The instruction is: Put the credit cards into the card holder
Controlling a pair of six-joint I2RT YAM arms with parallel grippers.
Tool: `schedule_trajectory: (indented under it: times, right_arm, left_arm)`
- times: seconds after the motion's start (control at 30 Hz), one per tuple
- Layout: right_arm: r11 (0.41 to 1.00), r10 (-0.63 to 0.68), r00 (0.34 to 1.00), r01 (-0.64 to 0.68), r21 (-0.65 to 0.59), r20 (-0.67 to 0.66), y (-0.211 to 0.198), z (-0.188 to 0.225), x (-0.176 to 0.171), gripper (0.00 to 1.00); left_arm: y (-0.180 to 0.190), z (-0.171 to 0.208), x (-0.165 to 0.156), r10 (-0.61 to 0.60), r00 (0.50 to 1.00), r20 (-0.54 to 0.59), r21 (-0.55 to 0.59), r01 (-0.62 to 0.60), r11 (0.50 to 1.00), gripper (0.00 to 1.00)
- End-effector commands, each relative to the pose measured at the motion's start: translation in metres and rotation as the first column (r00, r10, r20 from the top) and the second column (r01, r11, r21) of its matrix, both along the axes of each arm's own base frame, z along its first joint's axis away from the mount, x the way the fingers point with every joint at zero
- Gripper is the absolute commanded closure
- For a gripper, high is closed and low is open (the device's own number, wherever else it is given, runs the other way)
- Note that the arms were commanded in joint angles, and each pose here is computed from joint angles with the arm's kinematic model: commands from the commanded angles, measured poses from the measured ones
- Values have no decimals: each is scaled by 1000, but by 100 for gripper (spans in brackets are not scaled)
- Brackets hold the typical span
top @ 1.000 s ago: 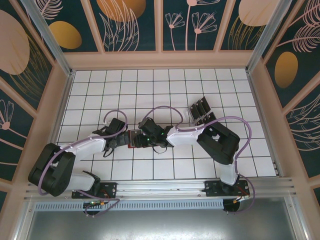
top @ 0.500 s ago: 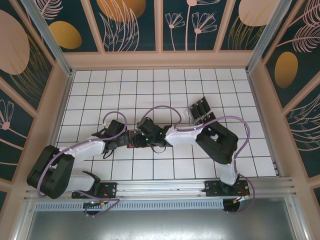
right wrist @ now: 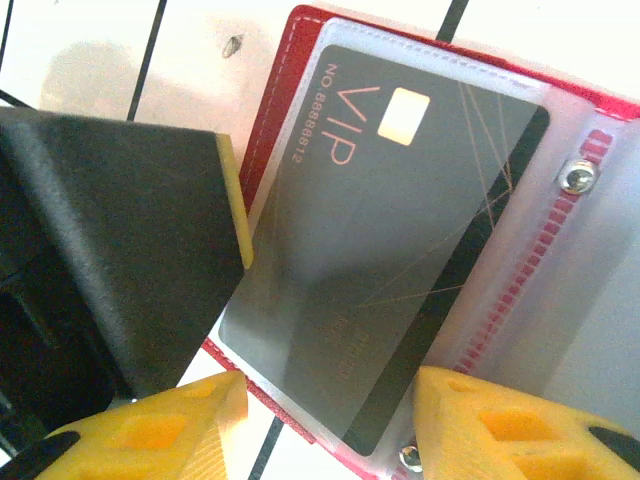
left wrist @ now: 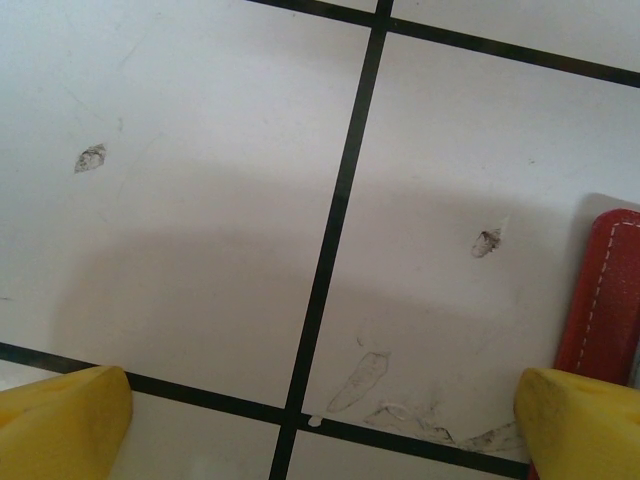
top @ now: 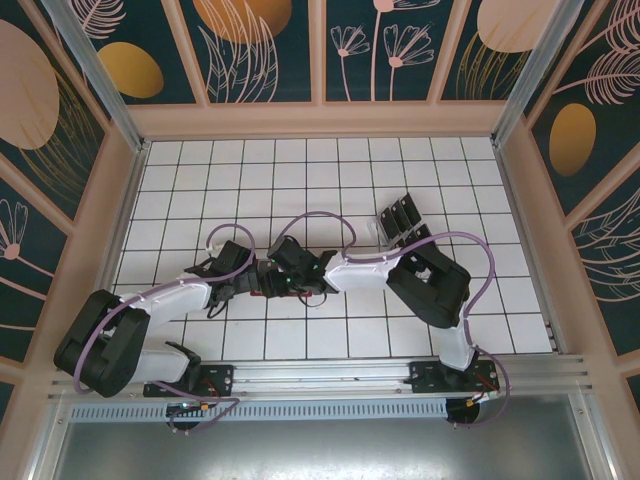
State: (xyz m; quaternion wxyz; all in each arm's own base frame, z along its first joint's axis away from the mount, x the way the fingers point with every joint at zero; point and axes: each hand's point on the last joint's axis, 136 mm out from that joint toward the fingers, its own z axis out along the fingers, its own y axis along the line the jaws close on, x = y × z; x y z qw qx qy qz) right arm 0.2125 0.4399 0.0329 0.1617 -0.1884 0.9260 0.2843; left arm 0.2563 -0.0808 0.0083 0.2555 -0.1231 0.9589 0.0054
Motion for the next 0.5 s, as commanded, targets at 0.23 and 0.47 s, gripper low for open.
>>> schedule_trajectory:
  times: [0.23,0.47]
  right_arm:
    - [1000,5,1000,-5,17,16,-8,13,0,47]
    - [999,-33,999,32,38,30,-23,27,8,47]
  left_arm:
    - [-23,-21,-21,-49,993,-110,-120,36,992,2]
    - [-24,-14,-17,-49,994,-96,-120,38,992,1]
